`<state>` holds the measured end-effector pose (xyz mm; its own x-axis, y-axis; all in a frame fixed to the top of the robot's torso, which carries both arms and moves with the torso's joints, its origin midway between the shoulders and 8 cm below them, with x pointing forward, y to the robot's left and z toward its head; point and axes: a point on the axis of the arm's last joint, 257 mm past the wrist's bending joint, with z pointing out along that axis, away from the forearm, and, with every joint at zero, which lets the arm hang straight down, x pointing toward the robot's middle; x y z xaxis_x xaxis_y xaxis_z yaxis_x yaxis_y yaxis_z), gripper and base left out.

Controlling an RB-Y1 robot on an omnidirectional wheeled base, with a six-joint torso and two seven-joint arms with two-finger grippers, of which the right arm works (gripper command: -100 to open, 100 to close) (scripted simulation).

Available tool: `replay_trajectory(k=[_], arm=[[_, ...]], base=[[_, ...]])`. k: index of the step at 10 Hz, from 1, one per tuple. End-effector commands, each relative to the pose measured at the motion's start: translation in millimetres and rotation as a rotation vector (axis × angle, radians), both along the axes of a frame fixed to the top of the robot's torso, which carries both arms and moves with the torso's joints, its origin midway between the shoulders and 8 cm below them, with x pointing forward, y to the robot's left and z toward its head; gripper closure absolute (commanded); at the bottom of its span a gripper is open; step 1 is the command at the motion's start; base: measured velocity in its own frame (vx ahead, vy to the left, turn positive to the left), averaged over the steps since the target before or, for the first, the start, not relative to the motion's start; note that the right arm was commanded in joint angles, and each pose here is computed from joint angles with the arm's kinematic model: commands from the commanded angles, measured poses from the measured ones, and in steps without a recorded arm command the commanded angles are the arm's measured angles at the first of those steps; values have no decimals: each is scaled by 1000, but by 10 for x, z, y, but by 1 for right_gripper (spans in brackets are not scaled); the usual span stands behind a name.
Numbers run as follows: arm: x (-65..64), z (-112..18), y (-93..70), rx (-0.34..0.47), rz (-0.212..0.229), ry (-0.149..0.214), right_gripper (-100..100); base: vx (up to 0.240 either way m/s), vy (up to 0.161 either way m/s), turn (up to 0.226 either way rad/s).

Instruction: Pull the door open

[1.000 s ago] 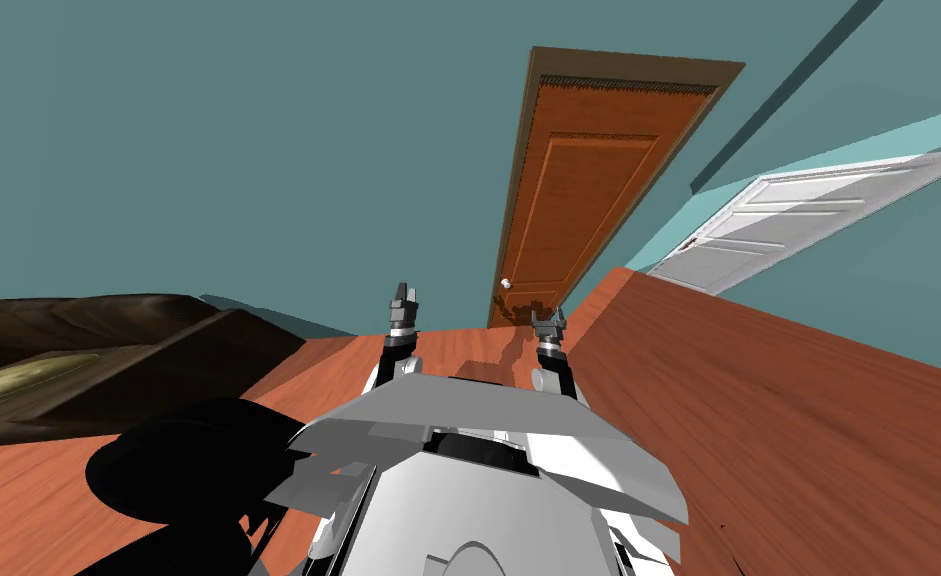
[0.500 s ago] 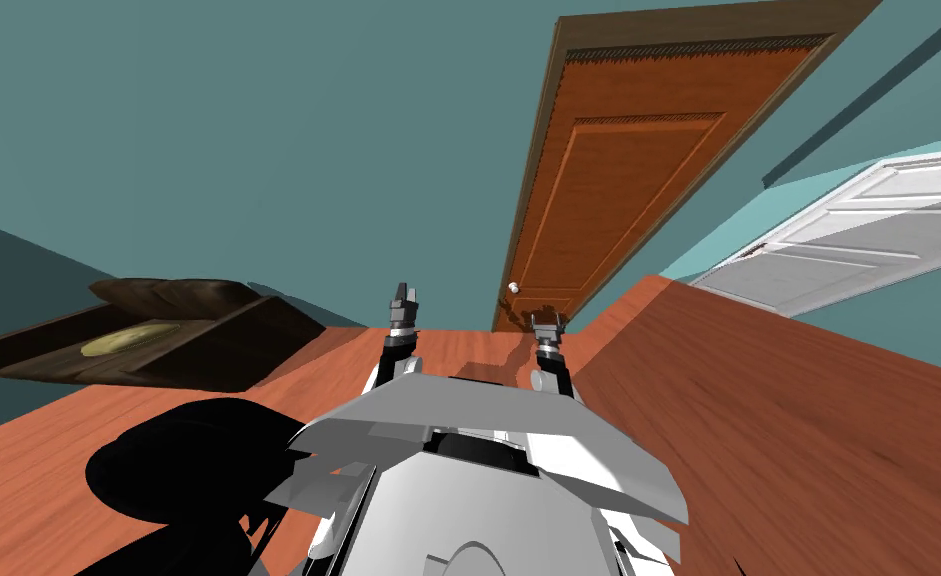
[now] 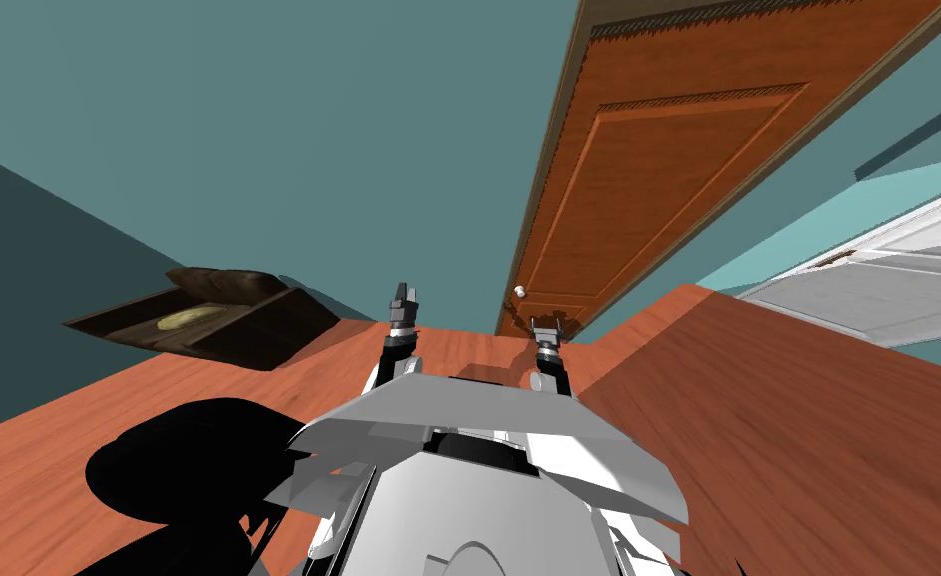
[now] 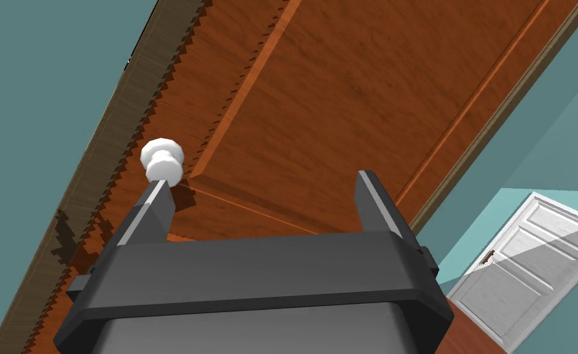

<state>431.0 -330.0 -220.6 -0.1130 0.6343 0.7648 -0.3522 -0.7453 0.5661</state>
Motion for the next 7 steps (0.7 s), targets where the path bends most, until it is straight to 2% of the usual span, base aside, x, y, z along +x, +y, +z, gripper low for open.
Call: replay_trajectory(k=[1,2,7], arm=[[-6,-158,-67,64,-2,14,-100],[-11,-231,-98,93,-3,19,-100],[-53,-578,-246,232,-17,42,-100]], base=[[55,-61,216],[80,-96,307],[67,-84,184]])
